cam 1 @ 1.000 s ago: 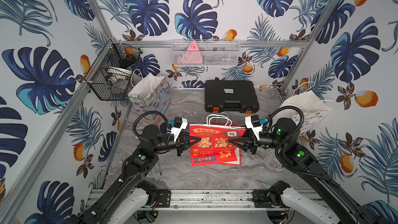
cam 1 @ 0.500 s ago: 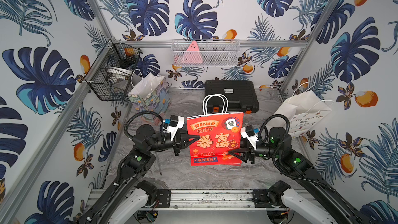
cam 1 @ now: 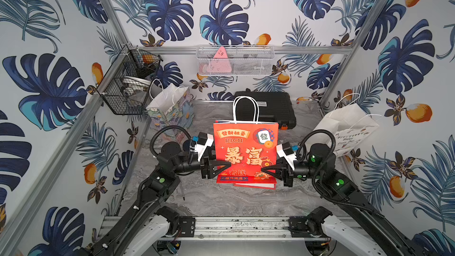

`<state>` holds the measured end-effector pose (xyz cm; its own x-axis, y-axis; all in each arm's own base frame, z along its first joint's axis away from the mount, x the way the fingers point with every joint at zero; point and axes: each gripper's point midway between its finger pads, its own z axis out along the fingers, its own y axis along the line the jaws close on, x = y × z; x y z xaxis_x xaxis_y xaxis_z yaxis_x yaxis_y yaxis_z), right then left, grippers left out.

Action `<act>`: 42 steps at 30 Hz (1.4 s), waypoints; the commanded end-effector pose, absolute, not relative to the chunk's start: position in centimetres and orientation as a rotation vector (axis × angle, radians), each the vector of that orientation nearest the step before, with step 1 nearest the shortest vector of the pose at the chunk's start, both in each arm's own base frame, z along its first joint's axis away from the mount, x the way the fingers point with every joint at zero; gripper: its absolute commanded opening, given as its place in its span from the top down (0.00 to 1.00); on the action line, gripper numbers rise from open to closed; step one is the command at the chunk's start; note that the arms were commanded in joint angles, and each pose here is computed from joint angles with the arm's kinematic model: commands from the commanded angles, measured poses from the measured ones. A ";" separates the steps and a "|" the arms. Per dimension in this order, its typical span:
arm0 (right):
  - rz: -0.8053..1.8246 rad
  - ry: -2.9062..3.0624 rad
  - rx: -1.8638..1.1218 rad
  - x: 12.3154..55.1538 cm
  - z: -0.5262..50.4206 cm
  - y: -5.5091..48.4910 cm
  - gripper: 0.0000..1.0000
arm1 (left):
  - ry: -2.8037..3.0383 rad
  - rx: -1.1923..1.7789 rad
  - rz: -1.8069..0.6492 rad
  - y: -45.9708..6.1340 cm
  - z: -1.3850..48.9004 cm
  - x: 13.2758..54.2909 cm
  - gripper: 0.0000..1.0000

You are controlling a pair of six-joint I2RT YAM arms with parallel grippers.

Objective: Put away the paper bag
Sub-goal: Press the paper bag.

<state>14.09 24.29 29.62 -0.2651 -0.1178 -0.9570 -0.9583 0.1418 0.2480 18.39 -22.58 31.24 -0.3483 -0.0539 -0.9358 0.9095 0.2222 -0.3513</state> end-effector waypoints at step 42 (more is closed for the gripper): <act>1.151 1.377 -0.881 15.0 36.3 22.8 1.00 | 1.581 1.029 -1.343 -22.7 27.5 15.3 1.00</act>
